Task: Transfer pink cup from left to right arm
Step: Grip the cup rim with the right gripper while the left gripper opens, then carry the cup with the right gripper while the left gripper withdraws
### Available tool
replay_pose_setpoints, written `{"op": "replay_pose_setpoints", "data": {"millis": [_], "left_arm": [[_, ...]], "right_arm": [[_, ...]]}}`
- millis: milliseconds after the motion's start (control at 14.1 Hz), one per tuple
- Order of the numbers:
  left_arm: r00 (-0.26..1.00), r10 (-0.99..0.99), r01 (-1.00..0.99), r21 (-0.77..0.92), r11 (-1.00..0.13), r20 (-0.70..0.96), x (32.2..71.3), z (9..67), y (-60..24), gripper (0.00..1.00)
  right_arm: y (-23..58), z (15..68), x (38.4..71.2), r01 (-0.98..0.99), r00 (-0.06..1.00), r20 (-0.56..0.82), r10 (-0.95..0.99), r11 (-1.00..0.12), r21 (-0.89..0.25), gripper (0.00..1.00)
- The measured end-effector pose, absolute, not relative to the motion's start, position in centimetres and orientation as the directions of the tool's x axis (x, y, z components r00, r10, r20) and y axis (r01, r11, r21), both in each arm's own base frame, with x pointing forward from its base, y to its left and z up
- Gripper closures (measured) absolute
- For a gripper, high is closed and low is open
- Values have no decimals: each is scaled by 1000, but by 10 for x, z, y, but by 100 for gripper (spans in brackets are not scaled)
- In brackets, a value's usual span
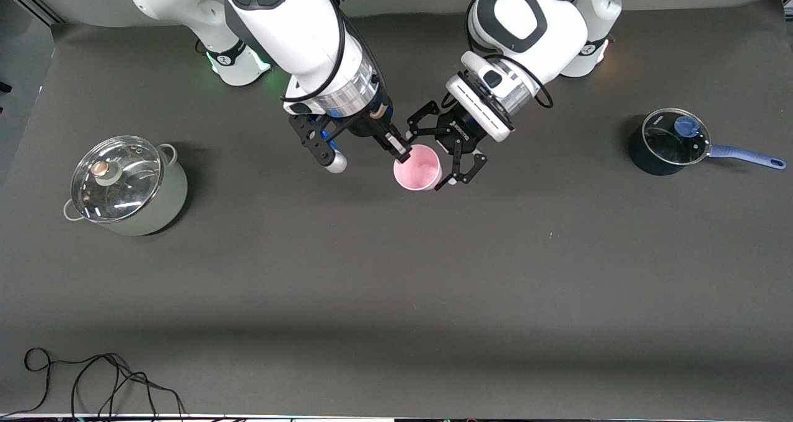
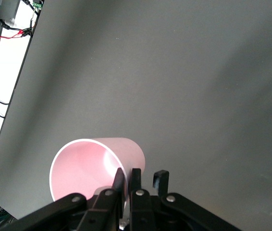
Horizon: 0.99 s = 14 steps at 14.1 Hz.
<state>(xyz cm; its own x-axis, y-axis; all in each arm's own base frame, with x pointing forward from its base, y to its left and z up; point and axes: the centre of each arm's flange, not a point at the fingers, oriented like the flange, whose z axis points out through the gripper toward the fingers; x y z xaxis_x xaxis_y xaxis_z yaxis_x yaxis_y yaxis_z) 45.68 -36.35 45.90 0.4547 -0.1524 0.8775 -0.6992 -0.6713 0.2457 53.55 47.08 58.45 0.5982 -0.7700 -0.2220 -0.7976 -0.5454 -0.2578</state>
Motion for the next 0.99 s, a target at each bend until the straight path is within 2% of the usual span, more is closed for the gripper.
{"op": "replay_pose_setpoints", "data": {"millis": [426, 639, 993], "left_arm": [[474, -118, -671, 271, -690, 873, 469, 459, -349, 0], [475, -104, -671, 283, -685, 874, 477, 458, -341, 0], [465, -115, -678, 270, -684, 878, 475, 459, -329, 0]], "right_arm": [[470, 584, 539, -788, 608, -210, -766, -552, -272, 96], [467, 582, 545, -725, 680, -174, -712, -618, -304, 96], [444, 562, 569, -645, 758, -123, -641, -706, -292, 96]]}}
